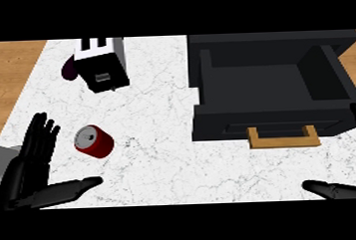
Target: Pick up the can, place it into the drawer and close the drawer
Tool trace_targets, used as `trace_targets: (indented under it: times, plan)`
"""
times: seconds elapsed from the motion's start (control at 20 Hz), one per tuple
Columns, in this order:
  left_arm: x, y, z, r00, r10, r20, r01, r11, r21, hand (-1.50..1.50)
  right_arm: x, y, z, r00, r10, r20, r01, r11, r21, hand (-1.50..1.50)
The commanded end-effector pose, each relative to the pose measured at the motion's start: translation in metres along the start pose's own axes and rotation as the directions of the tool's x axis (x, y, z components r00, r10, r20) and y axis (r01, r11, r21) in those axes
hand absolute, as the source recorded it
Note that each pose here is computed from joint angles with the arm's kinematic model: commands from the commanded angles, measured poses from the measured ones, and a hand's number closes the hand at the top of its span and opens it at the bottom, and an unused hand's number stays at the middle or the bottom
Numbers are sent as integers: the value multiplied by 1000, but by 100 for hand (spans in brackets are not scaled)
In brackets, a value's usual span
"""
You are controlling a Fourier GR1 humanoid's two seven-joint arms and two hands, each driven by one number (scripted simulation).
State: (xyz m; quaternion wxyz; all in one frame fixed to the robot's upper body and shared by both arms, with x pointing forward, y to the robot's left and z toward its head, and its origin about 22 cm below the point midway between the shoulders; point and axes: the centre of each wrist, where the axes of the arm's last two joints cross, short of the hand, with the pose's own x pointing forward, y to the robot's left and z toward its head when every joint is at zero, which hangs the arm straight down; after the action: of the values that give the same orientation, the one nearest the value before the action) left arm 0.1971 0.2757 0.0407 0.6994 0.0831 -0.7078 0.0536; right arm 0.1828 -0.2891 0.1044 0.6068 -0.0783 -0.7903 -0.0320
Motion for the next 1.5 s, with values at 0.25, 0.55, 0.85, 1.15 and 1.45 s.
trace_targets:
  times: [0.25,0.55,0.85,1.15,1.45]
  plan:
    - [-64,-8,-9,999,-34,-23,35,999,37,-150,11,11,9,1000,1,13,-1,1000,6,-150]
    - [-87,1,6,998,-26,-65,30,997,71,-150,4,-18,0,1000,11,-6,-11,1000,-7,-150]
    - [-122,20,-24,995,-36,-93,45,995,91,-150,15,-4,7,1000,20,11,-20,999,29,-150]
    - [-136,18,-33,994,-9,-111,19,995,94,-150,40,-21,17,1000,28,6,-28,1000,2,-150]
    - [-165,10,-43,990,0,-140,15,993,113,-150,47,-12,4,1000,17,25,-17,1000,9,-150]
